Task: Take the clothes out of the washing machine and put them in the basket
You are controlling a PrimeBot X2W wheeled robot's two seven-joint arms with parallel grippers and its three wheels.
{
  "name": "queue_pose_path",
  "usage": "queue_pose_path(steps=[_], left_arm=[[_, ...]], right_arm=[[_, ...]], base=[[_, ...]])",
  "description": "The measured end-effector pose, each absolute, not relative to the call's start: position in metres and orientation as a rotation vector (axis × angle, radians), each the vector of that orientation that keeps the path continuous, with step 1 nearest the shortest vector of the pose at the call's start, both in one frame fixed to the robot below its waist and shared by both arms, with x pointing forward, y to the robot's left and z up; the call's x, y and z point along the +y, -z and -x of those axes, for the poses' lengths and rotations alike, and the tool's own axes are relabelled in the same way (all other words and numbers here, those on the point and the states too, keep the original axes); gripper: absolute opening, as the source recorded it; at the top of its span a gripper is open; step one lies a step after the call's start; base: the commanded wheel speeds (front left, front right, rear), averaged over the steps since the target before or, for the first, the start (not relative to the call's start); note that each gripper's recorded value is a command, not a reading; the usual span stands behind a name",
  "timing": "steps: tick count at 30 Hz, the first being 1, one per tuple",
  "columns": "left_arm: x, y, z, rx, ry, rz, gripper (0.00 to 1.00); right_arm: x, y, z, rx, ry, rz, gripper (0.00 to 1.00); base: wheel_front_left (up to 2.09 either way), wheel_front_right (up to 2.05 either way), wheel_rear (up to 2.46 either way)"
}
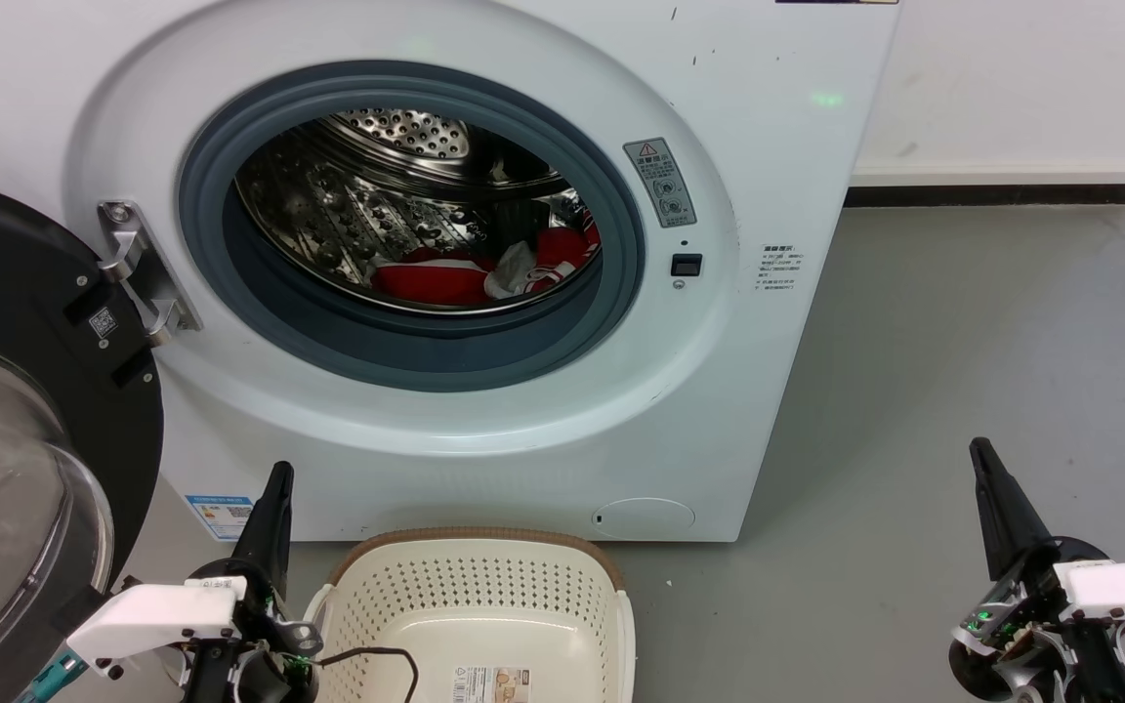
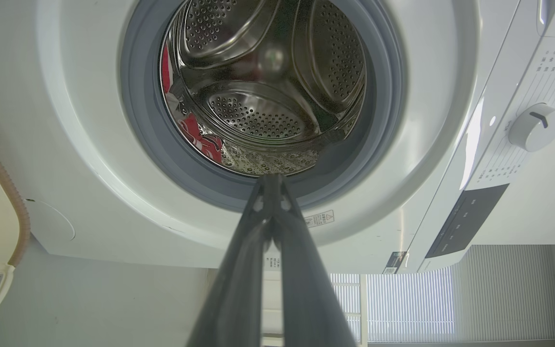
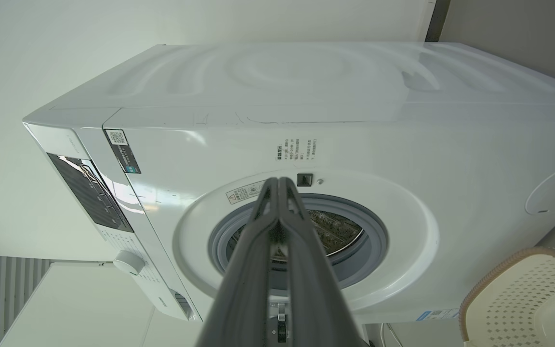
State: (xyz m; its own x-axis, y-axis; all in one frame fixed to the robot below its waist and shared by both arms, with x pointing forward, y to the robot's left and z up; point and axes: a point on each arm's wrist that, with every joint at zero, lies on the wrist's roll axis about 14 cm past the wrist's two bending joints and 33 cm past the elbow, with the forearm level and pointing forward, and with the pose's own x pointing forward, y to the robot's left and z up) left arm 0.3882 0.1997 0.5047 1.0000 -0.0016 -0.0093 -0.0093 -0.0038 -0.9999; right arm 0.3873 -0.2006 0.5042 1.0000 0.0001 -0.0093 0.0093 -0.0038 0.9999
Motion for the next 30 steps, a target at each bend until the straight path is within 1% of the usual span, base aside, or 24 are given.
queue_pose_path(steps=[30], left_arm=[[0.1997, -0.5046, -0.3882, 0.009, -0.006, 1.575, 0.00]], right_arm=[[-0.2006, -0.5042, -0.3874, 0.007, 0.007, -1.575, 0.00]], base=[[0.00, 0.00, 0.00]])
